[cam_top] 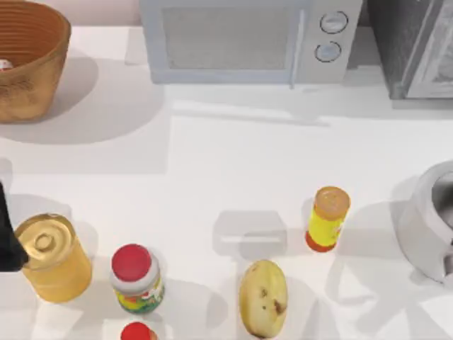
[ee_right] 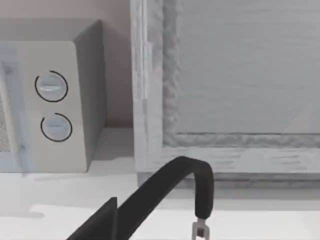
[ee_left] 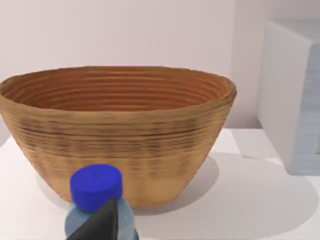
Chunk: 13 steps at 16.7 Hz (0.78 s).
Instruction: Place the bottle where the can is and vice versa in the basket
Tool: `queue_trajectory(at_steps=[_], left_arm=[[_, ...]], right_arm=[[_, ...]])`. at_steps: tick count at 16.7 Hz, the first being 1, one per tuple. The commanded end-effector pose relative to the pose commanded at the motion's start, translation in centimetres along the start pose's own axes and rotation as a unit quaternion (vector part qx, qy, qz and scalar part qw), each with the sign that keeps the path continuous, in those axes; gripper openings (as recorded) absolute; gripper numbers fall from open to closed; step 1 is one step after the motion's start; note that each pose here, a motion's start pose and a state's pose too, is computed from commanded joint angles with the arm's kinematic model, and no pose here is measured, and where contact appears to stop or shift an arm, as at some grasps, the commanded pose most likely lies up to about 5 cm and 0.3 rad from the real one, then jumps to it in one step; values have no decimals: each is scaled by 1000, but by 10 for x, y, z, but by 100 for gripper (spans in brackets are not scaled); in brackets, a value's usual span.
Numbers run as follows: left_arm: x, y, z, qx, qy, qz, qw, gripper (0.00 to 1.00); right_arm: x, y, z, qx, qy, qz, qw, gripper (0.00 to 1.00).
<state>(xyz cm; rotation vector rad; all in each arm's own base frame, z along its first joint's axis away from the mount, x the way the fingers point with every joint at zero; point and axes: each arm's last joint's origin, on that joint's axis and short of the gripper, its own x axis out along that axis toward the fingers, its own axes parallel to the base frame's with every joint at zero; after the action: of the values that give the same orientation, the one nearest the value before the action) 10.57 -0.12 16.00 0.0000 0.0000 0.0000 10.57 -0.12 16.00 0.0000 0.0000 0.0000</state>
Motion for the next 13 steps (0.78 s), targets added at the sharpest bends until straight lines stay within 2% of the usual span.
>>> queue_trajectory(at_steps=[3, 6, 10, 13], left_arm=[[0, 0, 2, 0, 2, 2, 1000, 100], [2, 2, 18, 0, 25, 12, 1000, 100], [15, 6, 63, 2, 83, 25, 996, 100], [41, 10, 106, 4, 142, 29, 989, 100]], right_arm=[[0, 0, 0, 0, 0, 0, 1000, 100], [0, 0, 0, 0, 0, 0, 1000, 100], [0, 0, 0, 0, 0, 0, 1000, 100], [0, 0, 0, 0, 0, 0, 1000, 100]])
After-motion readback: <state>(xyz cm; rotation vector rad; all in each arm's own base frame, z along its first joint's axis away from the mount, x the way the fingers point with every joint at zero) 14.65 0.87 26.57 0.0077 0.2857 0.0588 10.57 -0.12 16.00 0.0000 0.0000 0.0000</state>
